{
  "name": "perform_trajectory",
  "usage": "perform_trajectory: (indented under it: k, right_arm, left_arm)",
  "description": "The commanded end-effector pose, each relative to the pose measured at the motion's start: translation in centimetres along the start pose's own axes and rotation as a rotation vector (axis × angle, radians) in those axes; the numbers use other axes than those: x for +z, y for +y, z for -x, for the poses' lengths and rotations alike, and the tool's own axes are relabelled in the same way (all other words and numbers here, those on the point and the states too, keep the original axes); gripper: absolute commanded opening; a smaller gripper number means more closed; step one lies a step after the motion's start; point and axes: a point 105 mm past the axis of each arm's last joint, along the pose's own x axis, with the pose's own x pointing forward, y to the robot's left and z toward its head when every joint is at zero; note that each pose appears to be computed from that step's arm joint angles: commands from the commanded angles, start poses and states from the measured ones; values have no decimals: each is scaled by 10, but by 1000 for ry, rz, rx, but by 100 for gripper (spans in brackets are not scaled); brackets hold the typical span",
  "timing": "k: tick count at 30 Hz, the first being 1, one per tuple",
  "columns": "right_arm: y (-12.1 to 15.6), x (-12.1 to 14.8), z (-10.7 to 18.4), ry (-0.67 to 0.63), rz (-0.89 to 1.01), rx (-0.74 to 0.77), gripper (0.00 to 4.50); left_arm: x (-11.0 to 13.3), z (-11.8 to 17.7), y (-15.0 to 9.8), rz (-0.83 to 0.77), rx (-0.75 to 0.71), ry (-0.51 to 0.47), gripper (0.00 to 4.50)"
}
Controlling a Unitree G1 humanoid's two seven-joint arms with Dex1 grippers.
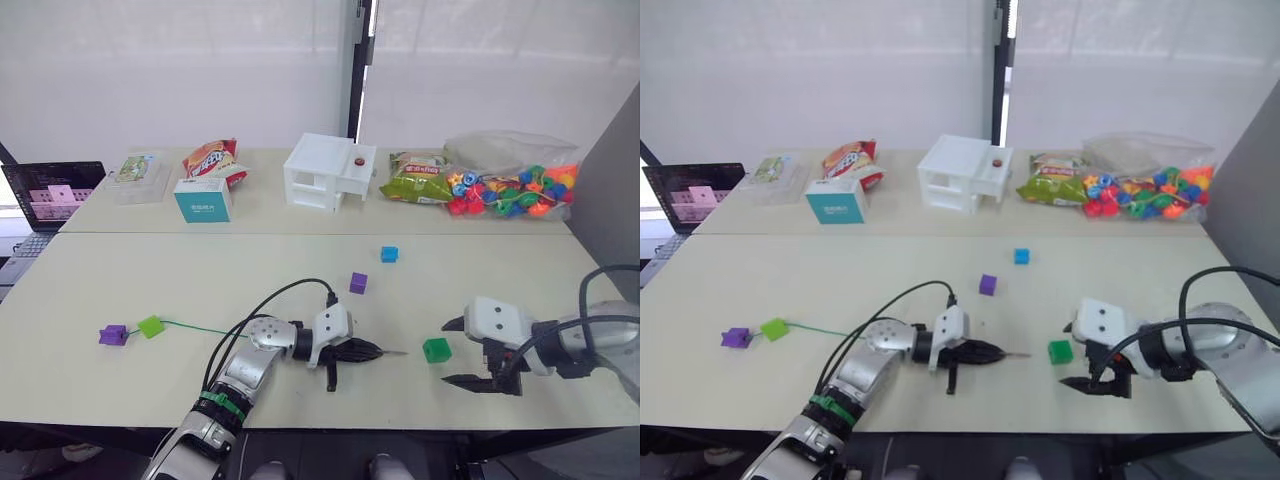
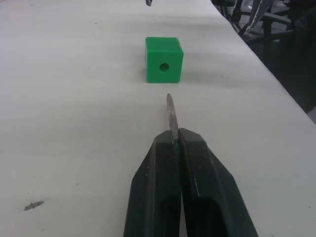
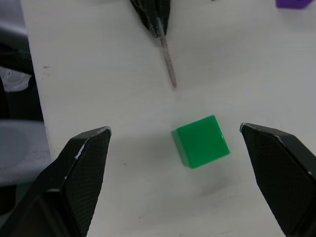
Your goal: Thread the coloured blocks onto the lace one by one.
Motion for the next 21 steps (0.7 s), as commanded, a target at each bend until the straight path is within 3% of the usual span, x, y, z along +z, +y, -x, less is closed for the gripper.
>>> perform_trajectory:
  k: [1,12,16,21]
  right_arm:
    - [-8,2,-6,57,193,50,442]
    - [-31,-12,-25,159,285,152,442]
    - [-32,-18,-30,177,279,164,332]
    - [-28,-20,-33,171,247,181,155]
  left_arm:
    - [-3,-5,-6,-17,-25,30,0]
    - [3,-8,-3,-46,-10,18,0]
    - [2,-7,-2,-35,3,15,0]
    - [2,-6,0,-41,17,16,0]
